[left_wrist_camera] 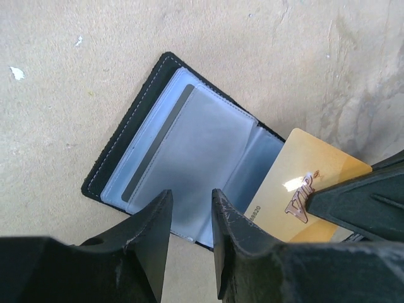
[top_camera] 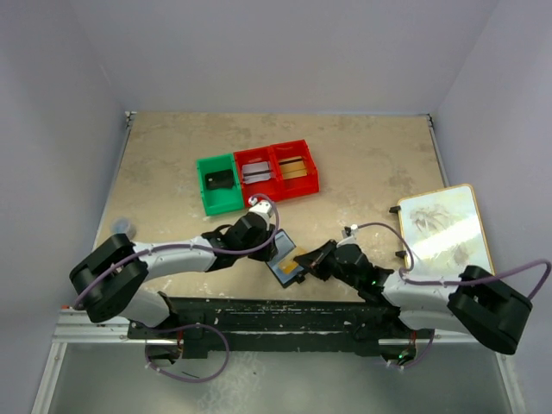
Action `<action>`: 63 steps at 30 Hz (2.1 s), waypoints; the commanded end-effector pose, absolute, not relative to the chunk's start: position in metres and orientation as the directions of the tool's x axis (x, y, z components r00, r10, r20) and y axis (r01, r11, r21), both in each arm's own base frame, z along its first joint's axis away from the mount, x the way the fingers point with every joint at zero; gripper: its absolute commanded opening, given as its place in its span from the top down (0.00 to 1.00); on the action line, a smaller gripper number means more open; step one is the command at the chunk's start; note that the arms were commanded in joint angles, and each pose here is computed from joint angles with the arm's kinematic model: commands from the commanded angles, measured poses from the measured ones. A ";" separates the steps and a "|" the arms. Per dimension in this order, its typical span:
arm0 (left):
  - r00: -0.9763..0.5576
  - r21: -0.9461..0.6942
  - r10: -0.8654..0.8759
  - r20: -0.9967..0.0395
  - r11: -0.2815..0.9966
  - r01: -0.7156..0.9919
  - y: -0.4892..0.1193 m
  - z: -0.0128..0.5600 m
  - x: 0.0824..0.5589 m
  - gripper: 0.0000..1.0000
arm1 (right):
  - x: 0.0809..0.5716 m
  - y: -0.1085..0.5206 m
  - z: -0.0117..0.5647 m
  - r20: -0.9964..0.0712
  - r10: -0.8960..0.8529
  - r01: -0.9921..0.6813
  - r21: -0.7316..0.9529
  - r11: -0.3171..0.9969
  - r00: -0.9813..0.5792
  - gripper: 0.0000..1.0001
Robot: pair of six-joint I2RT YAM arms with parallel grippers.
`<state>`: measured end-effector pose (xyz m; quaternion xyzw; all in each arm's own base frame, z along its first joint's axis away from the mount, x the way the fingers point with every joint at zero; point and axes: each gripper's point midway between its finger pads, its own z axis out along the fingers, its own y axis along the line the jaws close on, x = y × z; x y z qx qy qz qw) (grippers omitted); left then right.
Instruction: Take the credit cards out of the card holder
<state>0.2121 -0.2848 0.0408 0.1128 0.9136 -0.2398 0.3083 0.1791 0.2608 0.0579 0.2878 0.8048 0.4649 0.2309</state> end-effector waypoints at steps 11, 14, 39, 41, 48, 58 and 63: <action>-0.683 -0.386 -0.079 -0.726 0.869 0.309 -0.266 0.089 0.226 0.56 | 0.199 0.220 0.077 -0.333 0.726 0.152 0.845 0.513 -0.602 1.00; -0.653 -0.392 -0.134 -0.745 0.881 0.266 -0.252 0.095 0.227 0.52 | 0.206 0.212 0.089 -0.412 0.718 0.105 0.825 0.555 -0.561 1.00; -0.453 -0.426 -0.398 -0.798 0.904 -0.043 -0.160 0.127 0.228 0.20 | 0.267 0.200 0.171 -0.895 0.294 -0.380 0.415 0.827 -0.336 1.00; -0.433 -0.421 -0.405 -0.805 0.905 -0.064 -0.153 0.129 0.228 0.19 | 0.279 0.201 0.179 -0.910 0.261 -0.409 0.382 0.829 -0.322 1.00; -0.374 -0.369 -0.410 -0.832 0.912 -0.180 -0.116 0.136 0.223 0.16 | 0.310 0.211 0.202 -0.964 0.121 -0.468 0.223 0.855 -0.237 1.00; -0.305 -0.439 -0.495 -0.814 0.867 -0.237 -0.098 0.150 0.218 0.09 | 0.364 0.215 0.189 -0.971 -0.143 -0.441 -0.046 0.896 -0.189 1.00; -0.318 -0.418 -0.475 -0.820 0.878 -0.232 -0.097 0.152 0.217 0.09 | 0.397 0.219 0.204 -0.957 -0.262 -0.414 -0.190 0.890 -0.124 1.00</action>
